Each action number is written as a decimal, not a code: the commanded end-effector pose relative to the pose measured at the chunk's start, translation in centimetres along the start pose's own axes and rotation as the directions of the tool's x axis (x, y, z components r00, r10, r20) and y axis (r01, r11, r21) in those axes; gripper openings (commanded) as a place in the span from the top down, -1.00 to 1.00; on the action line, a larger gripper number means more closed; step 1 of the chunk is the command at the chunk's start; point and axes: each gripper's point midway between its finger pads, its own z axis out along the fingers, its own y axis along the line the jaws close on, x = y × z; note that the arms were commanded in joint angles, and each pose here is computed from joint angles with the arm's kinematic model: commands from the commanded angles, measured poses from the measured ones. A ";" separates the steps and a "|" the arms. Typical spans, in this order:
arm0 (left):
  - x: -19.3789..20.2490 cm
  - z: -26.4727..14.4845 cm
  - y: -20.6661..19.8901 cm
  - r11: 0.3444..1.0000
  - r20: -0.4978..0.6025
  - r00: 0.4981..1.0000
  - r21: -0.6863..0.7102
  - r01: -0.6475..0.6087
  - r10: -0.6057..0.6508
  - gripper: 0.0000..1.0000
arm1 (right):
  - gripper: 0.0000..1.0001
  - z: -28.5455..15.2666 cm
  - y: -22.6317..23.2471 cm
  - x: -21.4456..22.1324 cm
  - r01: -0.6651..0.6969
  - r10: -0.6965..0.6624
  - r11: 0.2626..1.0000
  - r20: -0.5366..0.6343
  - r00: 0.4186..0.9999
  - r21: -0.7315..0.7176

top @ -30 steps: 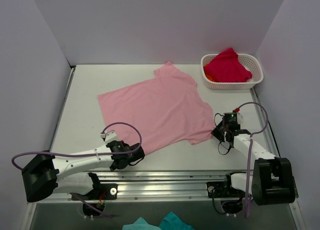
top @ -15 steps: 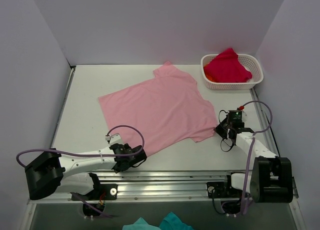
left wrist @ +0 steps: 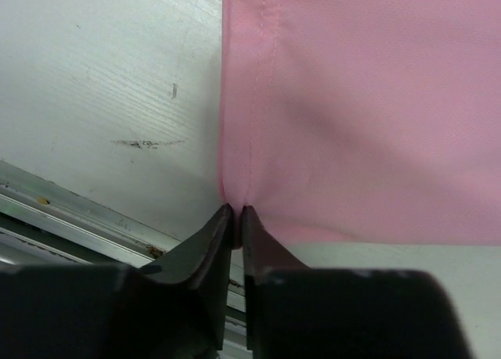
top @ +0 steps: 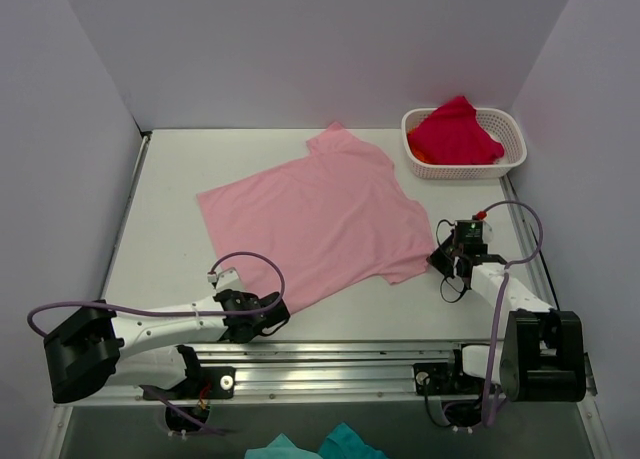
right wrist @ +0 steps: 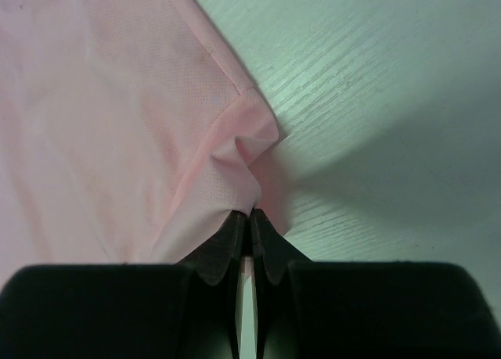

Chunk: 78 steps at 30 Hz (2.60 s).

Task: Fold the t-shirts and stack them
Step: Grap the side of the flattened tshirt closest away from the robot with both arms, then fold the flattened tshirt in 1/3 of the way

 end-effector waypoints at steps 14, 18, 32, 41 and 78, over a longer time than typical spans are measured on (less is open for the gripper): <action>-3.5 -3.0 0.0 0.996 0.082 0.995 0.074 0.058 -0.064 0.95 | 1.00 -2.8 1.6 -2.9 0.013 -0.011 1.000 0.073 0.997 -0.024; -4.8 -3.8 0.5 0.993 0.117 0.990 0.096 0.070 -0.081 0.95 | 1.00 -3.4 1.9 -2.9 0.019 -0.017 0.999 0.073 0.997 -0.033; -9.5 -5.1 -0.5 0.974 0.200 0.968 0.200 0.109 -0.150 0.95 | 1.00 -4.3 9.1 -3.9 0.063 -0.051 0.986 0.082 0.995 -0.154; -13.2 -4.9 -2.7 0.957 0.207 0.964 0.269 0.110 -0.169 0.95 | 1.00 -3.7 16.1 -3.5 0.101 -0.087 0.974 0.078 0.993 -0.202; -17.5 1.2 -0.9 0.943 0.139 0.952 0.234 0.237 -0.273 0.95 | 1.00 11.9 23.0 -5.1 0.109 -0.108 0.994 0.024 0.994 -0.028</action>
